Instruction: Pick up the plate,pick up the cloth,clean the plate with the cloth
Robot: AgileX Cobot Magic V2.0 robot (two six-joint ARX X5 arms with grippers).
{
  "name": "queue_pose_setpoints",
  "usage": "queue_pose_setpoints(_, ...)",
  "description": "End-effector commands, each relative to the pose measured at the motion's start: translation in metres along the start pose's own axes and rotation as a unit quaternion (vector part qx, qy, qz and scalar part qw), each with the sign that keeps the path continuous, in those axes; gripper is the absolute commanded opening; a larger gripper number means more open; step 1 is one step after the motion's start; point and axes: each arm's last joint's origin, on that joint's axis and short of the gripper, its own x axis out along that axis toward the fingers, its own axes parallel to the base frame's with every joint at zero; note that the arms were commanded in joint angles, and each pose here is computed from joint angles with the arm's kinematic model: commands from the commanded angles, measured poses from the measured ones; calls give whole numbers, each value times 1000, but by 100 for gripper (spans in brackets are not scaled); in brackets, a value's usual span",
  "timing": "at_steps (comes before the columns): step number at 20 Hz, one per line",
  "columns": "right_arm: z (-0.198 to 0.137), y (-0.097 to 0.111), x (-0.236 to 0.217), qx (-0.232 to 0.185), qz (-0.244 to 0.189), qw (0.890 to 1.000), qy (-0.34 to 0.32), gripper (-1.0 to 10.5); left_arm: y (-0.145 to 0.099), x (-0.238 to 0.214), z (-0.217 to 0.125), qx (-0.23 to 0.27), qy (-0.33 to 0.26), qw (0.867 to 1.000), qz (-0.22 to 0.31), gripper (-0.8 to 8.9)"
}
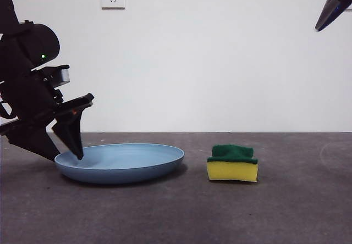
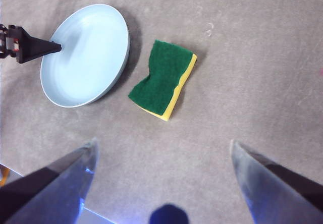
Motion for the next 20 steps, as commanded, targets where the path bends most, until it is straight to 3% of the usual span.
queue_pose_setpoints(1, 1, 1, -1, 2, 1, 1000, -3, 441, 1, 8, -5, 10, 23, 1000, 2, 109)
queue_pose_setpoints(3, 1, 1, -1, 2, 1, 1000, -3, 441, 0, 8, -6, 23, 27, 999, 2, -17)
queue_pose_setpoints(8, 7, 6, 3, -8, 13, 1000, -23, 431, -5, -9, -3, 38, 17, 999, 0, -8)
queue_pose_setpoints(10, 12, 12, 11, -20, 27, 999, -13, 314, -13, -34, 2, 47, -15, 999, -4, -8)
queue_pose_setpoints(13, 25, 26, 33, -47, 43, 998, 19, 301, -26, -89, 7, 65, -90, 994, -11, -8)
queue_pose_setpoints(20, 52, 61, 106, -119, -78, 987, 72, 303, -49, -213, -29, 88, -238, 967, 15, -8)
